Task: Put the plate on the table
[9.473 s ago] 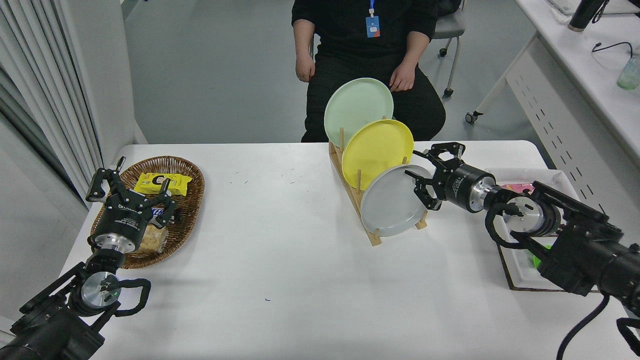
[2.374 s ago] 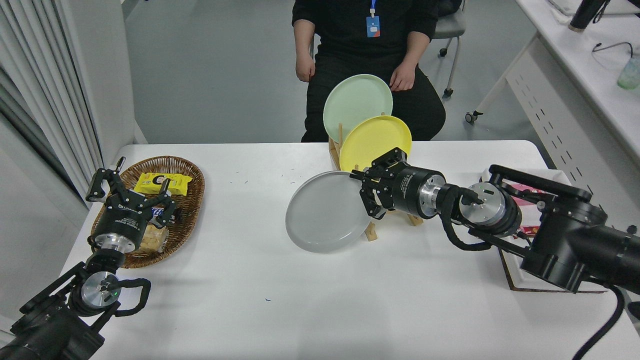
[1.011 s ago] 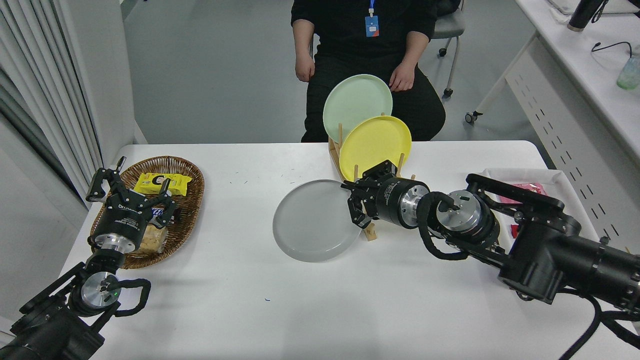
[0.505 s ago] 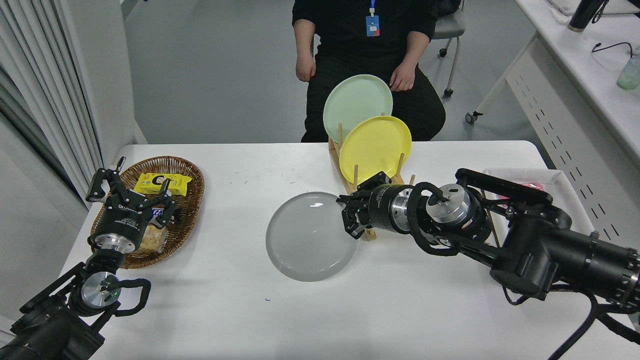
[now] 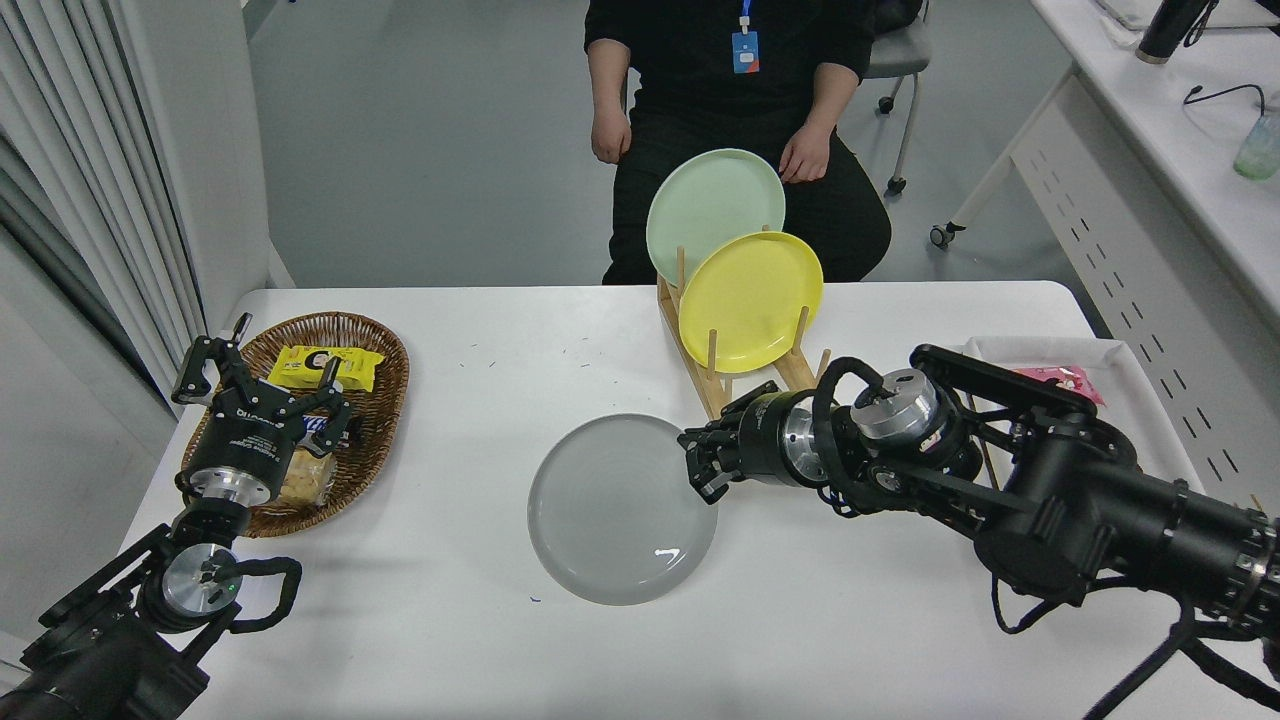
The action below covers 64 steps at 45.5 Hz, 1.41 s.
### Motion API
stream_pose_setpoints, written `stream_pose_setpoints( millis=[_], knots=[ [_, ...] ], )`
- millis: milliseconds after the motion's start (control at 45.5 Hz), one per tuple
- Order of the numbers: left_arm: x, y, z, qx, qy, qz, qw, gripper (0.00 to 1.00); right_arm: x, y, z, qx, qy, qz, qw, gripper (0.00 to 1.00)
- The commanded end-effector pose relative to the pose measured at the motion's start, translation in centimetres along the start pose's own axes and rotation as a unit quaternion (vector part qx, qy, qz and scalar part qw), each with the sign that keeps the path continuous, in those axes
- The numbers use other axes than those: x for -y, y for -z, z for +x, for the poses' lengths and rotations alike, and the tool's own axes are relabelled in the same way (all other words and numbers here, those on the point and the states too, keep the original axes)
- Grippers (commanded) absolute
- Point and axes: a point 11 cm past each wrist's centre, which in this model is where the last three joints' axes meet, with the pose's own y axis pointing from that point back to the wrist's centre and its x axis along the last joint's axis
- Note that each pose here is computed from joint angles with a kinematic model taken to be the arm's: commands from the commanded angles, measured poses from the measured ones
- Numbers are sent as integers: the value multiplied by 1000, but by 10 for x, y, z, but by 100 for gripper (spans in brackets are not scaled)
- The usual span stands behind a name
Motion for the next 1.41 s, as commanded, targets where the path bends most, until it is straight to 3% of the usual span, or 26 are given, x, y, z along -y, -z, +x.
stream_pose_setpoints(
  millis=[0,484,1385],
  knots=[
    [0,0,0,0,0,0,1000,98,6,1,14,70,-14,-28,997,0],
    [0,0,0,0,0,0,1000,98,16,12,28,156,-7,-20,987,0],
    [0,0,0,0,0,0,1000,98,34,-24,49,217,-18,-83,973,0]
  ],
)
